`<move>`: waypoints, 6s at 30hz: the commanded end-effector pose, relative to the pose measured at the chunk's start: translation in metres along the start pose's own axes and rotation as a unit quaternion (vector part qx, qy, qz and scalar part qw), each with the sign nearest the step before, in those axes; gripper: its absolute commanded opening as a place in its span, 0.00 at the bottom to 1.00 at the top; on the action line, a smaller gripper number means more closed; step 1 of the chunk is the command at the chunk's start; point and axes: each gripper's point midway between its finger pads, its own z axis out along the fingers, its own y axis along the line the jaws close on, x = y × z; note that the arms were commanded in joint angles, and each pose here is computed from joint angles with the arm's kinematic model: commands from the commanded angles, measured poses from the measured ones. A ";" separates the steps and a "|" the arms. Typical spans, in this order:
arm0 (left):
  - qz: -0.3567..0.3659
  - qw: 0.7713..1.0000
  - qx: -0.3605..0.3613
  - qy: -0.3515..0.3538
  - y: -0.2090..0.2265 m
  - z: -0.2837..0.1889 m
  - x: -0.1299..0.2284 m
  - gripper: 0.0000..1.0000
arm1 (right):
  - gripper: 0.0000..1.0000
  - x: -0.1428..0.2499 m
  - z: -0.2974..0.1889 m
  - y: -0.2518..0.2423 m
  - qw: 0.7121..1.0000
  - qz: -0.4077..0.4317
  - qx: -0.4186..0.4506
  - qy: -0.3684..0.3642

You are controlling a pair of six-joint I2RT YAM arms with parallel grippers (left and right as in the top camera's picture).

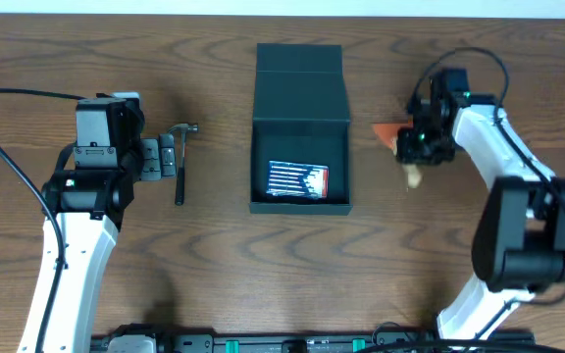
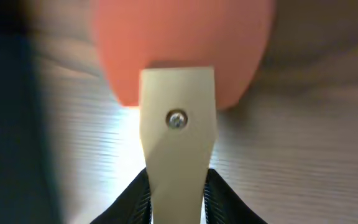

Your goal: Pack container

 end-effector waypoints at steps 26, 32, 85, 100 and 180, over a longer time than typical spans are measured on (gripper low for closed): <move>0.003 1.000 -0.007 -0.015 0.004 -0.008 -0.010 0.98 | 0.01 -0.011 -0.155 0.194 0.929 -0.319 -0.071 -0.175; 0.003 1.000 -0.007 -0.015 0.004 -0.008 -0.010 0.98 | 0.01 0.013 -0.127 0.193 0.936 -0.326 -0.089 -0.104; 0.003 1.000 -0.007 -0.015 0.004 -0.008 -0.010 0.98 | 0.73 0.011 -0.029 0.215 0.902 -0.421 -0.093 -0.030; 0.003 1.000 -0.007 -0.015 0.004 -0.008 -0.010 0.98 | 0.67 0.016 -0.050 0.214 0.906 -0.412 -0.093 -0.032; 0.003 0.968 0.050 0.246 -0.055 0.193 0.038 0.84 | 0.90 -0.056 -0.132 -0.066 0.983 0.141 -0.012 -0.117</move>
